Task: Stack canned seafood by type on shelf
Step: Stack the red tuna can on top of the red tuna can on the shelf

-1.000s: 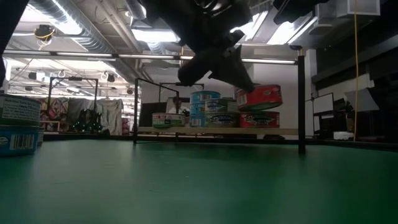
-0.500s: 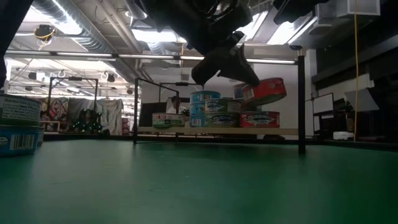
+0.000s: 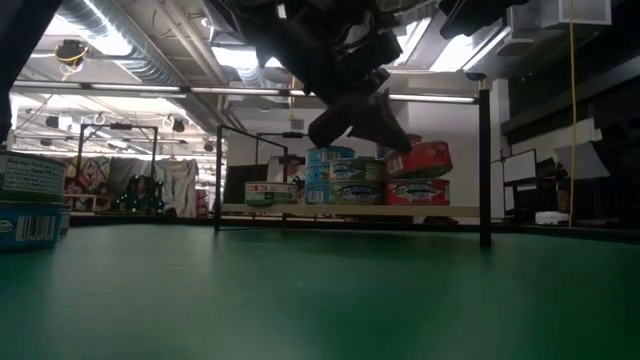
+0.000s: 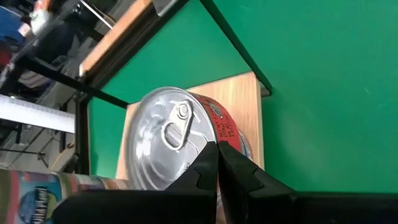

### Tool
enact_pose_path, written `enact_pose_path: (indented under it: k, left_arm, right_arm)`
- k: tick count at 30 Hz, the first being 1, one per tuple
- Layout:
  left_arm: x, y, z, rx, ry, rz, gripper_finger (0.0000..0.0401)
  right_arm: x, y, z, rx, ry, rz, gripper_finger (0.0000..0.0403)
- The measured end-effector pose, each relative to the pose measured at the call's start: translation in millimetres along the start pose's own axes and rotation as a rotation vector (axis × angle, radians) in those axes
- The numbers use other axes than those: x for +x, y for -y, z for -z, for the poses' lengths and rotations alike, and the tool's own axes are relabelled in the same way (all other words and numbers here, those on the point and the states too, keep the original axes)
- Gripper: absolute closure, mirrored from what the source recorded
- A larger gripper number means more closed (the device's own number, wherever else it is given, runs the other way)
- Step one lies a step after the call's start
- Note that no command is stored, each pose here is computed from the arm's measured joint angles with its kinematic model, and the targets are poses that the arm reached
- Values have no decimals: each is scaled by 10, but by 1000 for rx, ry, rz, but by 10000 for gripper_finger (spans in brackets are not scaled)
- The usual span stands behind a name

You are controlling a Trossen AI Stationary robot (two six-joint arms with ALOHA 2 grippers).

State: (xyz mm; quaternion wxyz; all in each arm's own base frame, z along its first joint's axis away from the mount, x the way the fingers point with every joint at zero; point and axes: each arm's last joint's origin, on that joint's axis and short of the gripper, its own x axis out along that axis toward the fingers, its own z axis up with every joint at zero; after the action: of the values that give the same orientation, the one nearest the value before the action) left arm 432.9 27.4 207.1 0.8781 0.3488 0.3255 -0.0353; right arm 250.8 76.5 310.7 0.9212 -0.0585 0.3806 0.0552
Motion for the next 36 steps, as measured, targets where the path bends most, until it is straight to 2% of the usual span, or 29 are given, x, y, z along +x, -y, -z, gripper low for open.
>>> enact_pose_path:
  k: [6,10,17,21,23,27,32,36]
  left_arm:
    - [33,23,11,47,0,8,388]
    - [33,21,10,37,0,6,369]
    - [33,19,11,-2,-3,1,309]
    - [-3,44,-30,-1,-36,-37,277]
    - [-83,58,-107,-10,-54,-83,267]
    - [-333,92,-286,-136,-88,-184,257]
    - [-769,132,-365,-288,-154,-145,259]
    - [-1209,128,-301,-443,-259,-90,262]
  right_arm:
    - [0,0,0,0,0,0,324]
    - [0,0,1,0,-1,0,324]
    - [0,0,1,0,-1,0,324]
    - [0,0,2,0,-2,0,324]
    - [0,0,2,0,-2,0,324]
    - [0,0,3,0,-3,0,324]
    - [0,0,1,0,-1,0,324]
    - [0,0,0,1,0,0,324]
